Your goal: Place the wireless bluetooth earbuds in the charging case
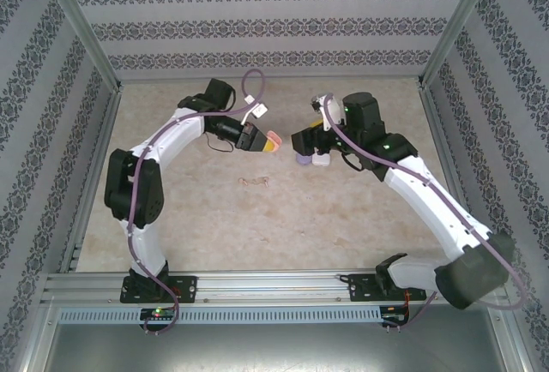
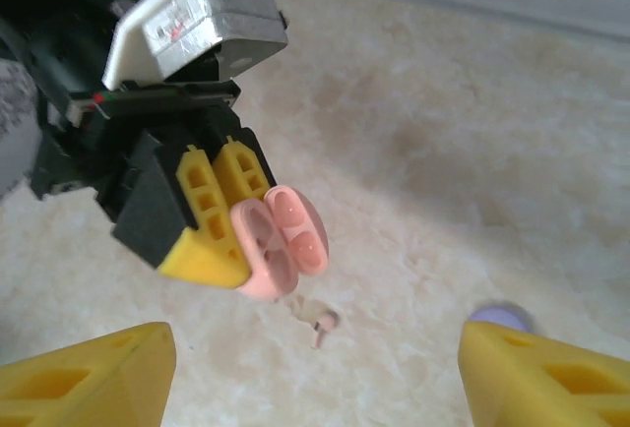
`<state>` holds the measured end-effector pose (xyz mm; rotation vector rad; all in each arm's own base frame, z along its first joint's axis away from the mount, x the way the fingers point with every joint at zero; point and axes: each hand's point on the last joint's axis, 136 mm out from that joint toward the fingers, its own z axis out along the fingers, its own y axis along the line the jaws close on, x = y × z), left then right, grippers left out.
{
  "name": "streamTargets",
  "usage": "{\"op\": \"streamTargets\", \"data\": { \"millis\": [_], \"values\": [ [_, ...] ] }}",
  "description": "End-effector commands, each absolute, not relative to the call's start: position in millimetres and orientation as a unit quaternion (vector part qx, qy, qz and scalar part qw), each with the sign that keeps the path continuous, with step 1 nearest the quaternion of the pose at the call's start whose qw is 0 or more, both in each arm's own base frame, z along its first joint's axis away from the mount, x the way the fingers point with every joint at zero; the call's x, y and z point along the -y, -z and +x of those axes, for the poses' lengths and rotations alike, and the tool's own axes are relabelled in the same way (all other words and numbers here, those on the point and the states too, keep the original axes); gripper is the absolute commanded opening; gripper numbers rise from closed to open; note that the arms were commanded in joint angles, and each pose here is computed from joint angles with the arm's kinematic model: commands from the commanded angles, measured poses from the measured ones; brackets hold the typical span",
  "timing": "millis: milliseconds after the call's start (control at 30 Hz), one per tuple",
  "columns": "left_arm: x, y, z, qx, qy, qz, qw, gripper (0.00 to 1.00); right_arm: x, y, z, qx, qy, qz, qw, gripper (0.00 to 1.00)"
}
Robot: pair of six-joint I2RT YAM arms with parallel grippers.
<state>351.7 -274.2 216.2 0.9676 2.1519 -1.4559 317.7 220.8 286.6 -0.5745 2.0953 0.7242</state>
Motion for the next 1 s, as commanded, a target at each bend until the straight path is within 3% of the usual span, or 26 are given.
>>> {"op": "streamTargets", "data": {
  "millis": [0,33,267,433,633,833,967],
  "values": [
    [268,-259,367,-0.746,0.499,0.343,0.276,0.0,-214,-274,314,-0.848,-0.28,-0.205,0.4,0.9],
    [265,-261,368,-0.75,0.491,0.337,0.287,0.0,-210,-271,315,-0.853,-0.268,-0.199,0.402,0.98],
    [249,-288,369,-0.752,0.442,0.314,0.375,0.0,-165,-247,334,-0.892,-0.134,-0.132,0.411,0.98],
    [237,-308,365,-0.743,0.415,0.295,0.434,0.0,-114,-245,354,-0.896,-0.011,-0.011,0.444,0.98],
    [224,-320,360,-0.738,0.391,0.273,0.479,0.0,-127,-240,351,-0.903,-0.05,-0.034,0.425,0.98],
    [205,-333,353,-0.73,0.359,0.232,0.533,0.0,-128,-234,356,-0.904,-0.025,-0.021,0.426,0.98],
    [191,-338,351,-0.726,0.341,0.198,0.564,0.0,-158,-217,357,-0.919,-0.045,-0.058,0.388,0.98]
  ]
}}
